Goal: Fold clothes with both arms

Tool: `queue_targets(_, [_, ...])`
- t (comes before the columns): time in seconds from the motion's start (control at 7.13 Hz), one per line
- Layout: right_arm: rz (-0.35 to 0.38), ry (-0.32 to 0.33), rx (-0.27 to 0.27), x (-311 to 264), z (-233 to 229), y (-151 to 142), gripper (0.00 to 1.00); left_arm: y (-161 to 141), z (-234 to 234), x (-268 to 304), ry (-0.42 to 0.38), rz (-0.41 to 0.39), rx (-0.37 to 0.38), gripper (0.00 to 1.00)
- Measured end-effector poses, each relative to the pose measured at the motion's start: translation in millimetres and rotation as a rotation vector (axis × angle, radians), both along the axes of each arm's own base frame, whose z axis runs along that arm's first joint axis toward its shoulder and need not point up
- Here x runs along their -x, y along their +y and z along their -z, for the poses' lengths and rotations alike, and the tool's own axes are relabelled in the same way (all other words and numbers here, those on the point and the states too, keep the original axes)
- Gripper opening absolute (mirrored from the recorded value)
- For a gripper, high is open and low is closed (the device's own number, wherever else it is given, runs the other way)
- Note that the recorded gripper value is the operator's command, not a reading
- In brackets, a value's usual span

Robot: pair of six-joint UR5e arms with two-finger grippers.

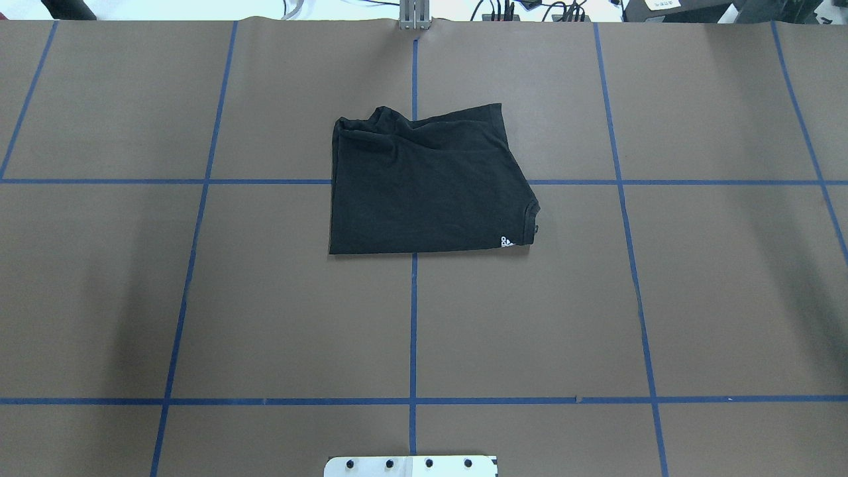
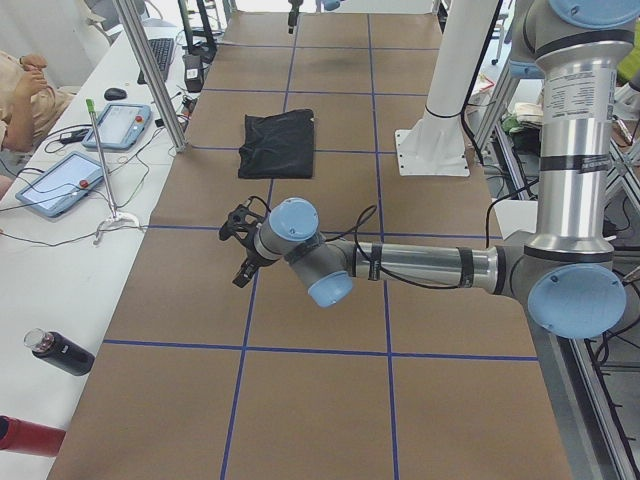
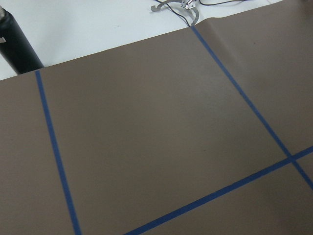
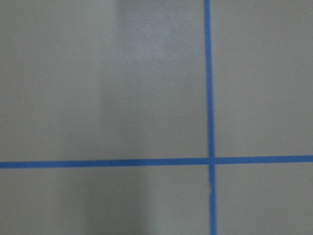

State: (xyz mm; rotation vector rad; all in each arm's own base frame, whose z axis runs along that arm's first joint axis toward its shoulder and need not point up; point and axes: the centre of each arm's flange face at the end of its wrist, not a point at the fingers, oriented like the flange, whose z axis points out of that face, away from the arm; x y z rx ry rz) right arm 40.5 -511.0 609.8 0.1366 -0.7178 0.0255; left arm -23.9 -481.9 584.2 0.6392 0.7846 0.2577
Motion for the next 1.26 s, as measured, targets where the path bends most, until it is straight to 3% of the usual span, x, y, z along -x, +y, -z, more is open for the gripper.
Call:
queue_targets(0.28, [0.111,0.018,-0.003,-58.1,-18.0,20.8,1.0,19.7,-6.9,17.5,-0.027,-0.035,0.029,1.0])
queue_targets(0.42, [0.129,0.012,0.005,-67.0,-20.4,23.6,1.0,31.1,-8.7,19.1,-0.022,-0.043,0.046,1.0])
queue_targets(0.84, [0.14,0.007,0.021,-70.2,-28.3,28.1,1.0,48.6,-0.7,23.4,-0.027,-0.036,0.013,1.0])
queue_targets(1.26, [0.132,-0.054,-0.034,-67.3,-4.8,8.0,1.0,61.3,26.7,20.4,0.026,-0.073,-0.023,1.0])
